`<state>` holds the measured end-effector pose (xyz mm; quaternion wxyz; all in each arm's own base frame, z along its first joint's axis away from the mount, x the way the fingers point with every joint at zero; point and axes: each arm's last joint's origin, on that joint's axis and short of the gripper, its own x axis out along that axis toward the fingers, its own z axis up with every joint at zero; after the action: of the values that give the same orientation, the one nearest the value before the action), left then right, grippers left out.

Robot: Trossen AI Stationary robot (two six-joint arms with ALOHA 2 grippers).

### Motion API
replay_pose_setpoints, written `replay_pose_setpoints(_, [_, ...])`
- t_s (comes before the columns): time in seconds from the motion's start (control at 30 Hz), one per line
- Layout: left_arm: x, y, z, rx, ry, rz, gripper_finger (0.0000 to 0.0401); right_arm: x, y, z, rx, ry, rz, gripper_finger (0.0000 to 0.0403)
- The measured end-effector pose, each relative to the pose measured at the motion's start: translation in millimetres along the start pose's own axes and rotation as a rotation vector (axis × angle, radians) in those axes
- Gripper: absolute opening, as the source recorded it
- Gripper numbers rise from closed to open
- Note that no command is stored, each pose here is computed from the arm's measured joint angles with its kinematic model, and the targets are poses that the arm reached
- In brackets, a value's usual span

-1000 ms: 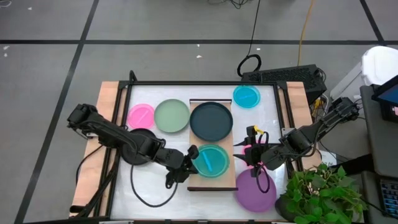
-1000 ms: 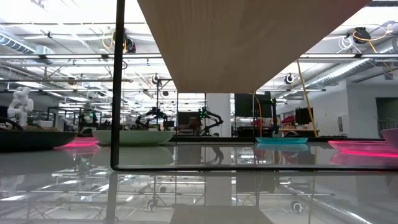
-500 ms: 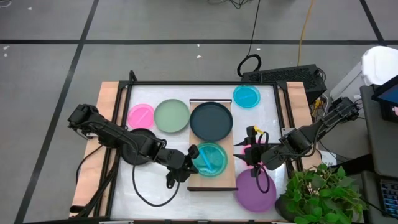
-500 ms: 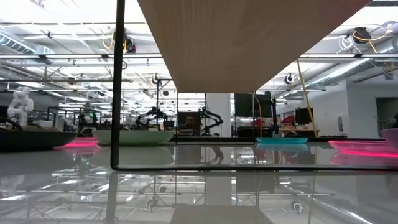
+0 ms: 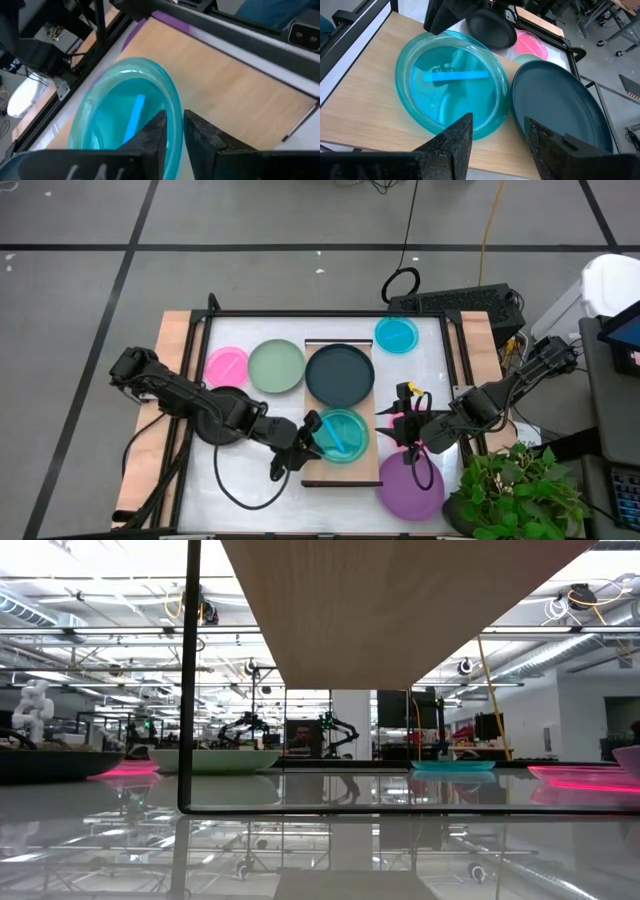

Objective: Place and stack plates onto a shelf
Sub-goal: Put the bottom blue transparent plate on the shelf, then stack the purple plate on top of the dark green plate on the shelf

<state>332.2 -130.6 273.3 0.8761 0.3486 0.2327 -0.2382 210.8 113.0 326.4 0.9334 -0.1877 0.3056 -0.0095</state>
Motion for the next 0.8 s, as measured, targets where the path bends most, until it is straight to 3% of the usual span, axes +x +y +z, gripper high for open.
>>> replay_pose_setpoints(0.37, [0.0, -0.2, 0.1, -0.069, 0.001, 0.002, 0.0082, 0.0, 0.0, 0.0, 0.0, 0.0, 0.0, 0.016])
replay_pose_setpoints(0.57, [-11.6, 3.3, 6.7, -0.133, 0.019, 0.126, 0.0082, 0.0, 0.1, 0.0, 0.0, 0.0, 0.001, 0.016])
replay_pose_setpoints(0.8, [-34.4, 9.8, 16.5, -0.164, -0.047, 0.176, 0.0082, 0.0, 0.1, 0.0, 0.0, 0.0, 0.001, 0.016])
